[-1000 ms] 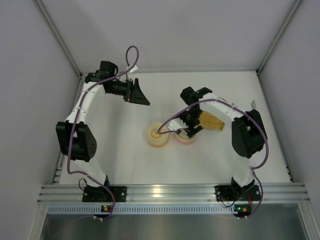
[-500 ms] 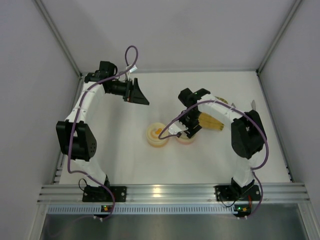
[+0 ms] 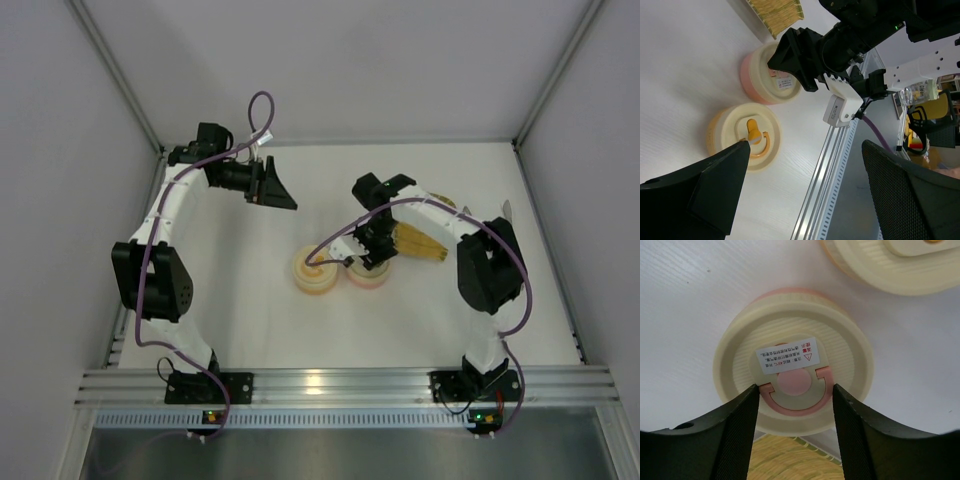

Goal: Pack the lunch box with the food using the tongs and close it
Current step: Screw the box lid onto the packing box.

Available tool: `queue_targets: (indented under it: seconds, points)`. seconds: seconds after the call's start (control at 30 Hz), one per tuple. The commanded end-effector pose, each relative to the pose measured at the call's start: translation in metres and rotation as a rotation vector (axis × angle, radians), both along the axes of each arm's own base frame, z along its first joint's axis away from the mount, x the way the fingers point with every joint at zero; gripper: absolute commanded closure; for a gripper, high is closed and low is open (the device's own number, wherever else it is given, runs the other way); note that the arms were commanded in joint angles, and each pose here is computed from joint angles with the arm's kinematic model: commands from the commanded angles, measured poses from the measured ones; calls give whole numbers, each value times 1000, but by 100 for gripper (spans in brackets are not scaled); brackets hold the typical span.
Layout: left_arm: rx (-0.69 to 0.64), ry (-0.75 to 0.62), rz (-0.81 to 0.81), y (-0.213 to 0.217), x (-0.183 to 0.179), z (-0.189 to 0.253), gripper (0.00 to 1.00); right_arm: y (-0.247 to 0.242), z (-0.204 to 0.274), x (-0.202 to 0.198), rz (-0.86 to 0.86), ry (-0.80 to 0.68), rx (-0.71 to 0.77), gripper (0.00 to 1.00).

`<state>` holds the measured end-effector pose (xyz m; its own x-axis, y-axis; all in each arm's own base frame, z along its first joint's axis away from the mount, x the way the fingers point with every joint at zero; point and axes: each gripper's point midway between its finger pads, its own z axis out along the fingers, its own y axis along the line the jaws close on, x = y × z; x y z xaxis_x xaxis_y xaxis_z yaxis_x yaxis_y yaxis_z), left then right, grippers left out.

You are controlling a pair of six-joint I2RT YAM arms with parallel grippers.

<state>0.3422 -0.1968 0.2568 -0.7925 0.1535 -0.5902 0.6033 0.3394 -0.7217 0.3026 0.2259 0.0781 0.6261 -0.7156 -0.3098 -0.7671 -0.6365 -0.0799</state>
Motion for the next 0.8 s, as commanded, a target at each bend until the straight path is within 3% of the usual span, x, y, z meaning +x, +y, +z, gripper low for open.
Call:
queue_targets:
  seconds: [0.0,0.37,0.77]
  points:
    - [-41,-19,-17,0,-2,7,2,7,-12,-3,-109,44,-23,59]
    - [-22,-10,110,23,6,2,2,13,-12,-23,-465,77,-11,58]
    - [39,-8,178,37,6,-9,2,49,-14,-53,-551,138,46,55]
